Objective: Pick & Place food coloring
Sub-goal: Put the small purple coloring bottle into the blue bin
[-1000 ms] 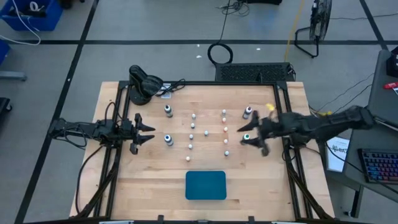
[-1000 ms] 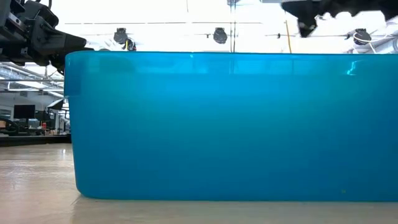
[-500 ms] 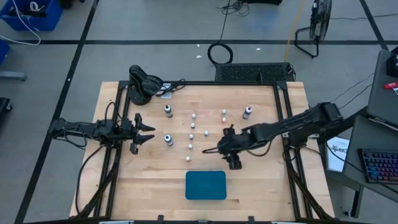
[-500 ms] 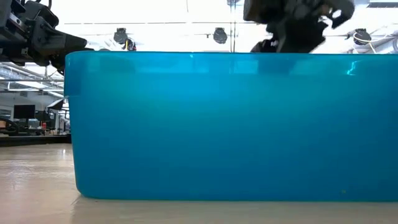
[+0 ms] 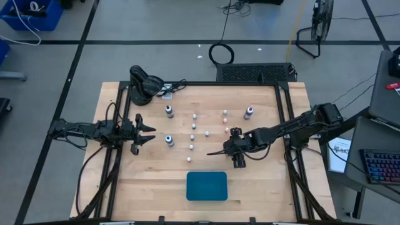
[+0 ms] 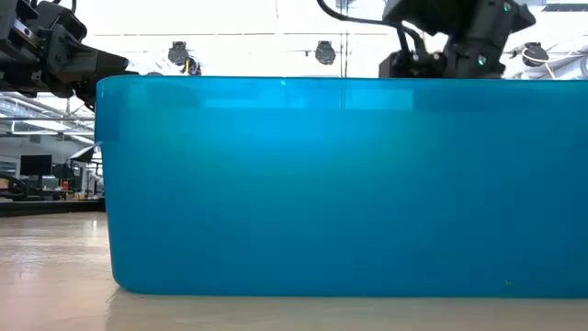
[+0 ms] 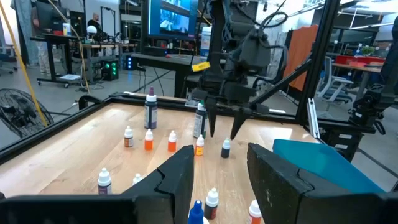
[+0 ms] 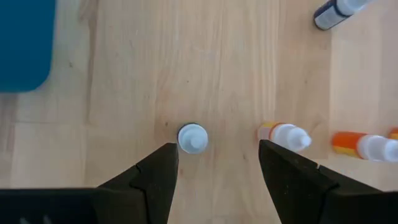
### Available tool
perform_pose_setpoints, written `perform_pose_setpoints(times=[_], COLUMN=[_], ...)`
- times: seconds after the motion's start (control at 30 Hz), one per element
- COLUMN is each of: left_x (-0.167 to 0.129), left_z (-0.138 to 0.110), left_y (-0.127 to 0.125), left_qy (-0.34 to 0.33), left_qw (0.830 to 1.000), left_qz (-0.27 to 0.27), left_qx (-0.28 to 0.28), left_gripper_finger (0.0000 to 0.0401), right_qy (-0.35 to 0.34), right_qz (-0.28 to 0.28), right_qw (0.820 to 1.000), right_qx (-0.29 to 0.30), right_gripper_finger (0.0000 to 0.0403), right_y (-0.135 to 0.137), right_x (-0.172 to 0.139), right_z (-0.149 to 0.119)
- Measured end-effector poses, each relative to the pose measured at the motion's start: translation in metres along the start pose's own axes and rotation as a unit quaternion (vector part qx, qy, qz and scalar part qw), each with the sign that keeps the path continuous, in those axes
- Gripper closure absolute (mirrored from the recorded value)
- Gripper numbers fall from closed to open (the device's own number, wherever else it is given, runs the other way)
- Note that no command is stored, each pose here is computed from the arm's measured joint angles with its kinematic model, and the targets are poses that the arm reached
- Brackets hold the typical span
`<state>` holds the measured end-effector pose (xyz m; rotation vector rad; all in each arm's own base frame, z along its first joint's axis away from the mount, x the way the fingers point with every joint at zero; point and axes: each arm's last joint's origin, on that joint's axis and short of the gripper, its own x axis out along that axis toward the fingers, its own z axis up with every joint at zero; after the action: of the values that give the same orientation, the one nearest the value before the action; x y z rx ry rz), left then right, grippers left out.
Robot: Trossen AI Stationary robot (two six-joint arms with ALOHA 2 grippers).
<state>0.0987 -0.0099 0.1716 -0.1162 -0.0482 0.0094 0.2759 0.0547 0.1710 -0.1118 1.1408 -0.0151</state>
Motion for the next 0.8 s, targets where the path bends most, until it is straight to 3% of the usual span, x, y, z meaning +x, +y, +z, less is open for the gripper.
perform_pose_setpoints(times=[0.33, 0.8], left_x=[0.000, 0.000], left_z=[0.000, 0.000], left_y=[0.000, 0.000], left_qy=[0.000, 0.000], left_qw=[1.000, 1.000], left_qz=[0.000, 0.000], left_qx=[0.000, 0.000], left_gripper_finger=[0.0249, 0.0249], right_qy=[-0.026, -0.051], right_qz=[0.021, 0.026], right_qw=[0.999, 0.998], right_qx=[0.034, 0.030], right_gripper_finger=[0.0190, 0.0190], right_y=[0.002, 0.009], right_x=[0.013, 0.020], right_z=[-0.011, -0.013])
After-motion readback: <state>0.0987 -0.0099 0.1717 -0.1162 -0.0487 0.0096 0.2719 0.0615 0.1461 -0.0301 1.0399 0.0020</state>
